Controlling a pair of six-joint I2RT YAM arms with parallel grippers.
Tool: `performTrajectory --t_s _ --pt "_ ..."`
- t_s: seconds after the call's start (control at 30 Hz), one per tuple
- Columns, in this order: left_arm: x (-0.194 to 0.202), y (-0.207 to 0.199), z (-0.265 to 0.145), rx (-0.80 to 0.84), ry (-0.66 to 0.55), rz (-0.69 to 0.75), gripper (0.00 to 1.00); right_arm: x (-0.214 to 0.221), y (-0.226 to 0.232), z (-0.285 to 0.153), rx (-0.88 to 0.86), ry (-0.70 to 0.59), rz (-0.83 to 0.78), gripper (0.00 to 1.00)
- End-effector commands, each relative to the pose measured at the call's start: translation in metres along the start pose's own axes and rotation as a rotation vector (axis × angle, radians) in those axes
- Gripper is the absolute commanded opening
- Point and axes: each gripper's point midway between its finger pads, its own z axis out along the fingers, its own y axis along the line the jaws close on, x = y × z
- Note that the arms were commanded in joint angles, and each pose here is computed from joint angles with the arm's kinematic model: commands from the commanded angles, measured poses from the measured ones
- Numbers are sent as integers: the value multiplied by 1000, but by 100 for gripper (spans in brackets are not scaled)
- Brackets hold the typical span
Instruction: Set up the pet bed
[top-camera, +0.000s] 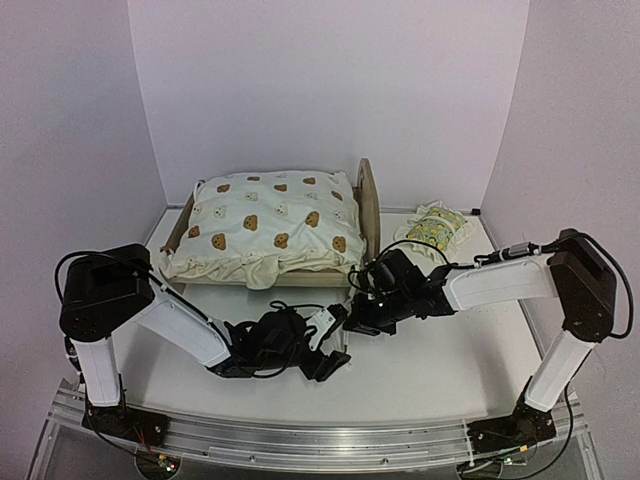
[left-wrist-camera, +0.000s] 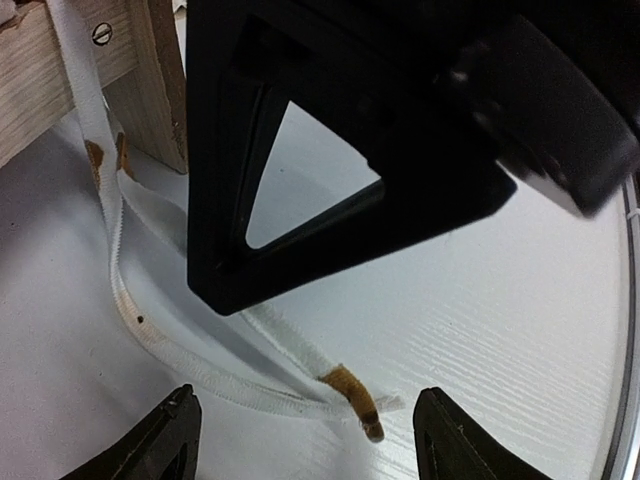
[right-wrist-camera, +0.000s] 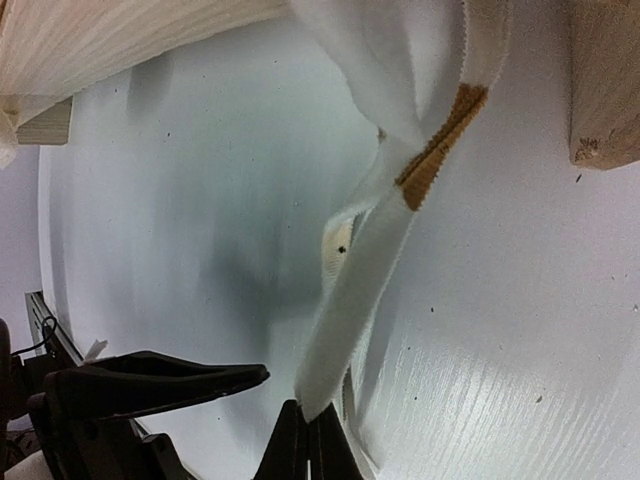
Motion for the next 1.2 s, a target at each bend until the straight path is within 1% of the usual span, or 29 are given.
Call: performTrajectory --t_s 0.0,0.07,0.1,0.13,0.27,0.3,0.4,0.43,0.53,0.73,0.8,0.87,0.9,1.07,1.17 --pt "-28 -8 10 30 -96 -37 70 -15 1 -13 11 -76 47 0" --pt "-28 -9 13 34 -96 -40 67 -16 1 -14 12 -81 49 0" --pt "-28 -9 15 30 -91 -40 63 -16 1 -15 12 -84 51 0" --pt "-27 -8 17 24 -86 -40 57 -16 1 -15 11 -85 51 0" --pt "-24 0 23 -21 -75 -45 23 -16 2 -17 6 -86 53 0" --pt "-22 2 24 -34 -68 -49 19 -16 2 -18 5 -86 54 0" --pt "-17 9 28 -77 -55 -58 18 -15 2 -19 2 -88 60 0" --pt "-17 10 28 -80 -57 -59 16 -15 2 -20 2 -89 61 0" --pt "-19 10 24 -81 -66 -54 1 -15 1 -22 3 -96 62 0" --pt "-27 11 10 -86 -87 -53 0 -20 2 -29 8 -122 45 1" --pt "-30 11 7 -85 -85 -52 0 -21 1 -33 21 -134 32 7" --pt "-33 11 2 -80 -89 -56 0 -26 -2 -40 42 -171 18 17" --pt "-35 10 0 -76 -91 -57 0 -28 -2 -43 46 -182 9 20" --pt "-44 10 -5 -78 -89 -47 0 -37 -5 -64 91 -244 -32 24" --pt "-51 11 -7 -91 -91 -41 0 -42 -13 -76 128 -294 -39 32"
